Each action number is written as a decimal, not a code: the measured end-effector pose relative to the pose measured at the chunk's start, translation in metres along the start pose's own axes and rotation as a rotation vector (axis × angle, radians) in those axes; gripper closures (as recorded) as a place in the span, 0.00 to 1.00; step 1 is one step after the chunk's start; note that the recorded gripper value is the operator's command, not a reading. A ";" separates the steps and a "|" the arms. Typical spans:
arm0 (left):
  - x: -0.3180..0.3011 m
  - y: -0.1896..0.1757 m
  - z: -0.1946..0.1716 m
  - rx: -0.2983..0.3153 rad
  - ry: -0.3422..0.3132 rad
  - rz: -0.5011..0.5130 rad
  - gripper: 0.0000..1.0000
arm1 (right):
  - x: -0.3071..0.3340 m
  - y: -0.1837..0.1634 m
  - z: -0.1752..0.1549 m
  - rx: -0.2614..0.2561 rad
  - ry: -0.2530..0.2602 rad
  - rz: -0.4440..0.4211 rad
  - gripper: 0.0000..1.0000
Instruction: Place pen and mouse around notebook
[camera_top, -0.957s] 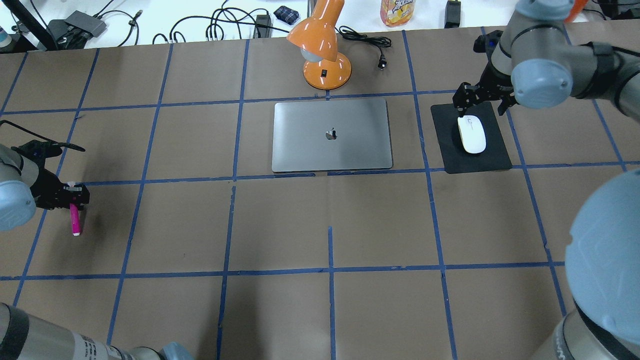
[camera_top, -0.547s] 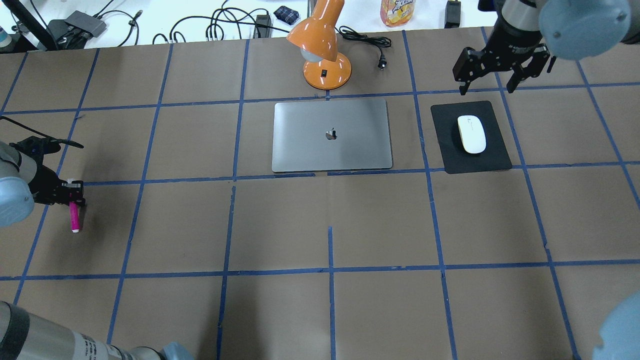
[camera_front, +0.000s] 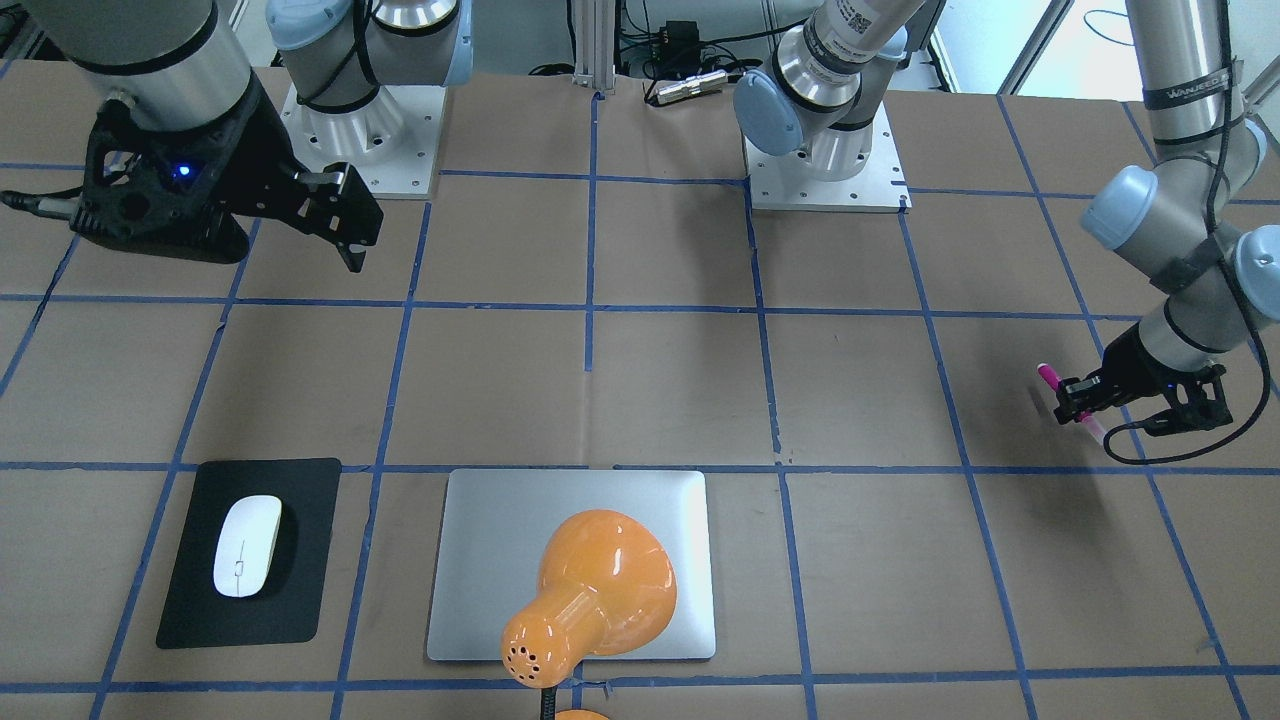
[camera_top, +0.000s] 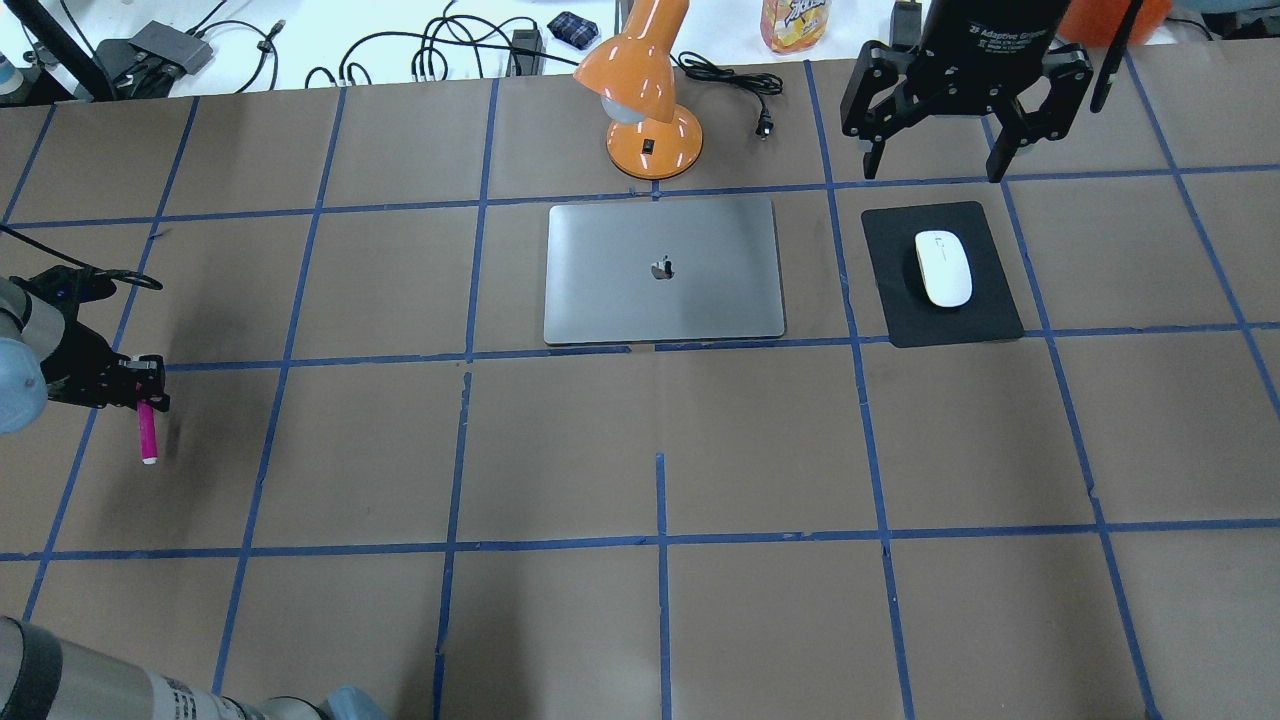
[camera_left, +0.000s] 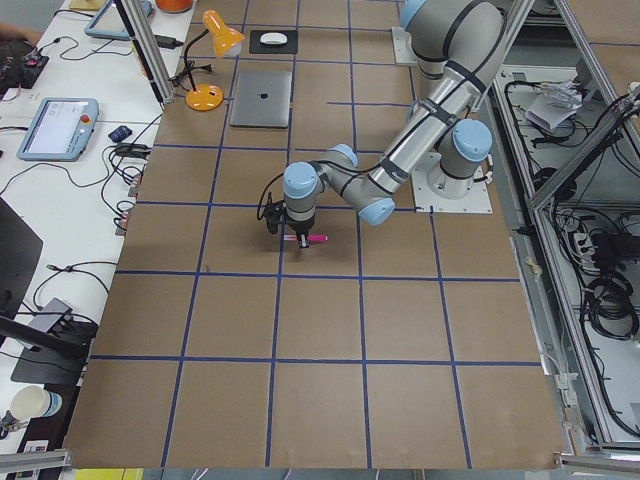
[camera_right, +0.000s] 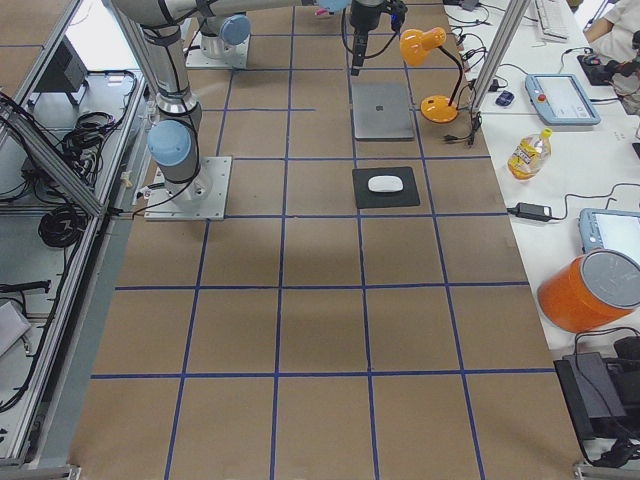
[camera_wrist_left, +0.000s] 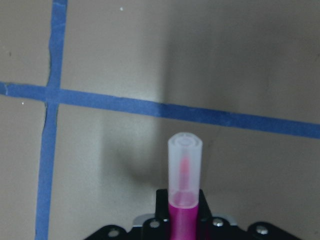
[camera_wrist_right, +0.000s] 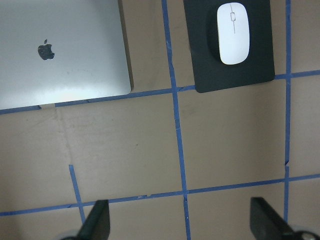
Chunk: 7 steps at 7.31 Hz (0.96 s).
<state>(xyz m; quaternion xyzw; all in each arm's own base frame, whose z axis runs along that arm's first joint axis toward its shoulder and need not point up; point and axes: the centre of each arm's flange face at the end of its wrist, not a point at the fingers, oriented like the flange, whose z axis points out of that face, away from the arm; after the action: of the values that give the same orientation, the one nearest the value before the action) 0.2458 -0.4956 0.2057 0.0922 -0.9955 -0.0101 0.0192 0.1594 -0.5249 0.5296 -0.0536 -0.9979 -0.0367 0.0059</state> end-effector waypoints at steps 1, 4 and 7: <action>0.001 -0.007 -0.022 -0.030 0.036 -0.061 1.00 | -0.003 0.009 -0.009 0.024 -0.006 -0.005 0.02; 0.079 -0.031 -0.064 -0.056 0.058 -0.235 1.00 | -0.006 0.003 -0.010 0.106 -0.019 -0.030 0.01; 0.207 -0.031 -0.068 -0.068 0.046 -0.435 1.00 | -0.007 0.007 -0.003 0.137 -0.025 -0.028 0.00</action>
<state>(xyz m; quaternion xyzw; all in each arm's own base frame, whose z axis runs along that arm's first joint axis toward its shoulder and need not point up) 0.0504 -0.5651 0.2807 0.3041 -0.9506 -0.0456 0.0426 0.1668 -0.5188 0.5334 -0.0396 -0.9987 0.0324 -0.0033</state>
